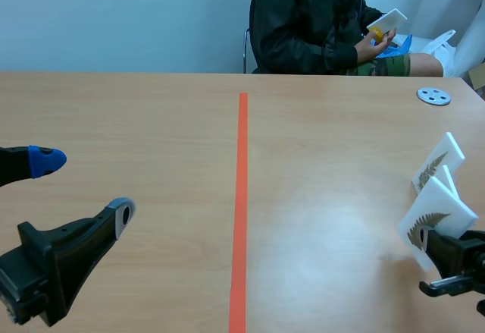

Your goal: Sort the leaf by its shape. The table is split by an orange tape line. A compound leaf with several leaflets goes to the left side, a simple leaf with one blade goes to the right side. Return to the home posture when a red brick is placed on the table.

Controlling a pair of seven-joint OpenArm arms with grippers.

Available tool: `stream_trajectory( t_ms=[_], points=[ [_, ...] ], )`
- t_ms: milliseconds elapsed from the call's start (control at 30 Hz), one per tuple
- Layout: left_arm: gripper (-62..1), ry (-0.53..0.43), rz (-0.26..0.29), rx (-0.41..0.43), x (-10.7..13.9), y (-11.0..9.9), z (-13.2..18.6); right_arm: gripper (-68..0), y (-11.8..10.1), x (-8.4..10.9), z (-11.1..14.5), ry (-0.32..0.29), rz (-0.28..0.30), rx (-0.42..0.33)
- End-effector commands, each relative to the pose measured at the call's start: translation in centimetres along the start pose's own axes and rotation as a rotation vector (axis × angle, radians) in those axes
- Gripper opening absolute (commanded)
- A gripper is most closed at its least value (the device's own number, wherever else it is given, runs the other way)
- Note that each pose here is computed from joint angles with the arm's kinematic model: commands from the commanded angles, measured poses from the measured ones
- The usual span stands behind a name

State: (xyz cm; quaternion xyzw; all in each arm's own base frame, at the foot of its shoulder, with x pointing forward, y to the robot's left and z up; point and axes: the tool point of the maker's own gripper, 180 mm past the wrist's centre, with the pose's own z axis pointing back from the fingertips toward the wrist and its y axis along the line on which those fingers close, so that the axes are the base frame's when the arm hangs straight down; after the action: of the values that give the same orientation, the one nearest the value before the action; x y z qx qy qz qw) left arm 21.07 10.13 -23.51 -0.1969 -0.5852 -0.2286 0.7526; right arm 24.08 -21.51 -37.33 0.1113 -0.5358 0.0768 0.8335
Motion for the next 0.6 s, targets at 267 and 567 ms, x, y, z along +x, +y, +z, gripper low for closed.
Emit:
stream_trajectory(
  t_ms=[267,567],
  points=[
    [1.4,-0.028,0.008,-0.002,0.6,-0.1,-0.1,-66.0,-2.5,0.7,-1.0,-0.042,-0.015,-0.100],
    [1.4,-0.028,0.008,-0.002,0.6,-0.1,-0.1,-66.0,-3.6,0.0,-1.4,-0.029,-0.031,-0.144]
  ],
)
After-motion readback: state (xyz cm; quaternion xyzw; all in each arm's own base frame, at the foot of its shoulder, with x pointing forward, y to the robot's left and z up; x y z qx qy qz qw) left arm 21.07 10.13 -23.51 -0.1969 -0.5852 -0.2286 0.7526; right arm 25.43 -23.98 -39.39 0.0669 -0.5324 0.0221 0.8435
